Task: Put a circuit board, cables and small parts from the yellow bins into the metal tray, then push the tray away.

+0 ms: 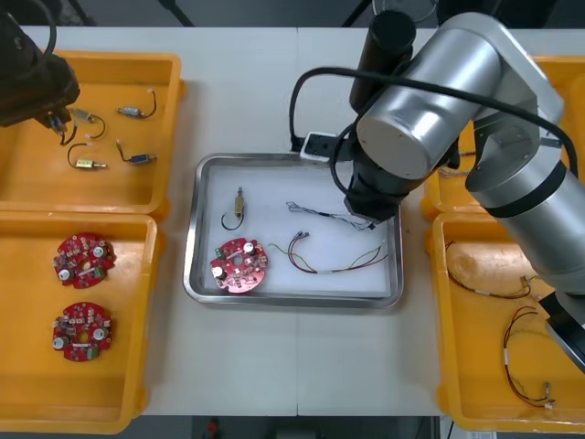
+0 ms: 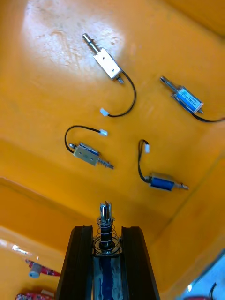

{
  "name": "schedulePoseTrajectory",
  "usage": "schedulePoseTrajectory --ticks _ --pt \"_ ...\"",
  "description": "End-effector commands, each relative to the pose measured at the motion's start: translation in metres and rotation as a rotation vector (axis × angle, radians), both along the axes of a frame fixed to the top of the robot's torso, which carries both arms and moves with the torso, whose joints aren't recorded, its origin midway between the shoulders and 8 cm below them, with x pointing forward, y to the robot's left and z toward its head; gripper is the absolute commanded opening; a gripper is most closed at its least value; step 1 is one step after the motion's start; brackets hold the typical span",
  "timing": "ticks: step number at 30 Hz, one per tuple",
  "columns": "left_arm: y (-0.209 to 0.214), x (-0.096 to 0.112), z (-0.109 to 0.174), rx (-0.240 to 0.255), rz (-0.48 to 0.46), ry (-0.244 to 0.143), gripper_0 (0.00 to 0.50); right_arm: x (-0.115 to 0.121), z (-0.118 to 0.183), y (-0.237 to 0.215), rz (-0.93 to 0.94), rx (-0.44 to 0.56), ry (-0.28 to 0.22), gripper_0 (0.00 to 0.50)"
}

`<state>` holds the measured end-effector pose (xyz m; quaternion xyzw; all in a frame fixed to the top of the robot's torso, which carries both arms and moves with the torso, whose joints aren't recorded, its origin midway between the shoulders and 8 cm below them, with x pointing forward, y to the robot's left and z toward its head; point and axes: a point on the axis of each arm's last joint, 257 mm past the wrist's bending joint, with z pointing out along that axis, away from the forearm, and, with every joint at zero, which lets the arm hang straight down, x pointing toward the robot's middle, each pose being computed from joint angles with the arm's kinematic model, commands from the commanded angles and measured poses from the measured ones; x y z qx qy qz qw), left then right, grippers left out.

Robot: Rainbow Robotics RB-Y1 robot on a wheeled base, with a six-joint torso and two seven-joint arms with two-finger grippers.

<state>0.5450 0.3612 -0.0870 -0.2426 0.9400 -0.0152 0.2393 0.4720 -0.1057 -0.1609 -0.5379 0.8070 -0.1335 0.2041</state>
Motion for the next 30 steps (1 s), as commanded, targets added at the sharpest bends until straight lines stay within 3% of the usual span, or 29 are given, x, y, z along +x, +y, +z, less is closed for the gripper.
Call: schedulePoseTrajectory --ticks 1,4,8,14,22,30 --pt "-0.016 -0.010 0.033 0.045 -0.118 -0.039 0.000 0.002 0.036 0.009 -0.095 0.144 -0.048 0.500" --pt "-0.040 -0.018 0.036 0.063 -0.182 -0.033 0.000 0.008 0.054 0.004 -0.182 0.235 -0.070 0.500" --pt "-0.077 -0.022 0.037 0.112 -0.273 -0.063 0.000 0.013 0.070 -0.005 -0.275 0.337 -0.081 0.500" --pt "-0.140 -0.035 0.031 0.077 -0.331 -0.086 0.000 0.011 0.086 -0.039 -0.419 0.478 -0.111 0.500" --pt "-0.211 -0.046 0.017 0.081 -0.474 -0.059 0.000 0.002 0.083 -0.096 -0.604 0.527 -0.145 0.500" --pt "-0.272 -0.036 -0.012 0.071 -0.552 -0.045 0.000 -0.003 0.082 -0.144 -0.748 0.571 -0.159 0.500"
